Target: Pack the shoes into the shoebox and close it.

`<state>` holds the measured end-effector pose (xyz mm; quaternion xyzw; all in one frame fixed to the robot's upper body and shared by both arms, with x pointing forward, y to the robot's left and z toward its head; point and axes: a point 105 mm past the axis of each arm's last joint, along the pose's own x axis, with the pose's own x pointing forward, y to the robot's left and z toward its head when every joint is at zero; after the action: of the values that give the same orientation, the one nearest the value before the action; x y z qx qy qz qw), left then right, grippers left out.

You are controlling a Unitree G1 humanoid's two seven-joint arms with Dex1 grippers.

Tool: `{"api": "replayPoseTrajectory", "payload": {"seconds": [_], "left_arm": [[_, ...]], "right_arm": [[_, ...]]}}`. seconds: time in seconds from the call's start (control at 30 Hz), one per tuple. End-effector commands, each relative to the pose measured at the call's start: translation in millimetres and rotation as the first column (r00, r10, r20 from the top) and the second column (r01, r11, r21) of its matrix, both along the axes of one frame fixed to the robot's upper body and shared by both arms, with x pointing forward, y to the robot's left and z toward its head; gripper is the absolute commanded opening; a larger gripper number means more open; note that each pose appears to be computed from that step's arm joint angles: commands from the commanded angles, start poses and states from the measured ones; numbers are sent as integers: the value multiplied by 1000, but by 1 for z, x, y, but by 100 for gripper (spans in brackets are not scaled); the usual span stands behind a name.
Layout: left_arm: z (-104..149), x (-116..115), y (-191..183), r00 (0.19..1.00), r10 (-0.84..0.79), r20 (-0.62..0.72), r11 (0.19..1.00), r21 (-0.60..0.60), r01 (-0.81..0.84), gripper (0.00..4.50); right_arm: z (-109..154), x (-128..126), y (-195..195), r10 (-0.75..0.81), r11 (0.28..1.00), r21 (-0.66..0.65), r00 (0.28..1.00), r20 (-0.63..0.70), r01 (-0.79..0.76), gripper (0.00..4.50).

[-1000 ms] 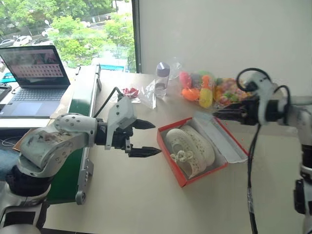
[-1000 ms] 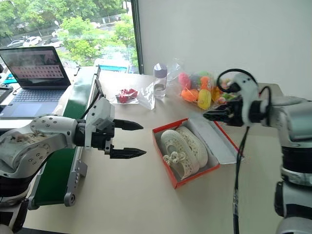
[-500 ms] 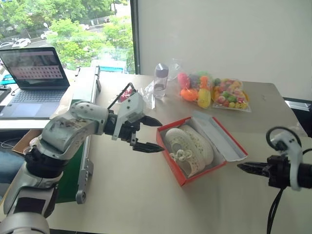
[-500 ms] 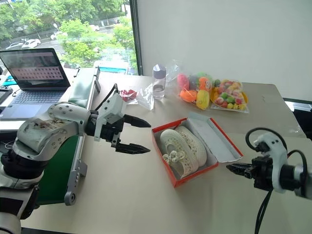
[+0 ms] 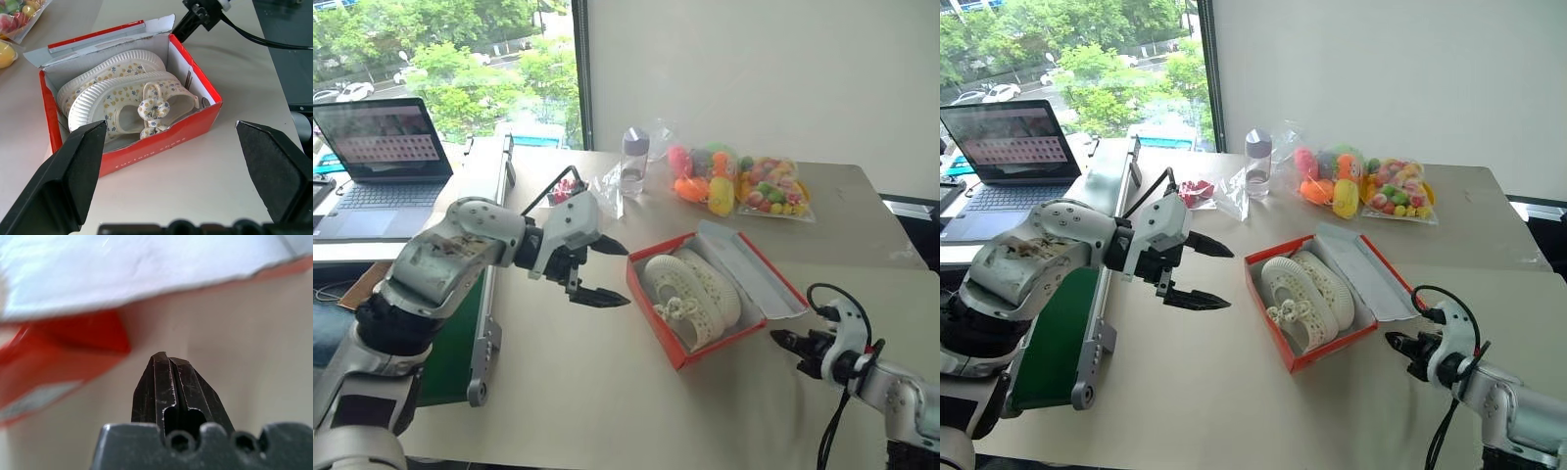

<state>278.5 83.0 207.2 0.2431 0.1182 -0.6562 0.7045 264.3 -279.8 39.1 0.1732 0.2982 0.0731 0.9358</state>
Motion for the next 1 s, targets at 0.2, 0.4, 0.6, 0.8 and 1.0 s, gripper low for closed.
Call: {"api": "replayPoseTrajectory", "payload": {"seconds": [0.2,0.4,0.6,0.8,1.0], "left_arm": [[16,-1,14,997,61,51,998,16,-62,450],[12,-5,28,995,92,43,993,75,-95,450],[8,-8,31,994,100,37,990,93,-103,450],[8,-7,35,992,121,43,987,104,-125,450],[9,-8,38,989,140,48,984,108,-145,450]], "right_arm": [[6,40,-33,-267,956,193,933,243,223,7],[61,44,-41,-298,936,318,826,479,153,7],[136,17,-4,-82,930,316,729,679,-190,7],[164,-2,49,166,851,252,690,705,-462,7],[166,5,72,270,816,215,683,678,-536,7]]}}
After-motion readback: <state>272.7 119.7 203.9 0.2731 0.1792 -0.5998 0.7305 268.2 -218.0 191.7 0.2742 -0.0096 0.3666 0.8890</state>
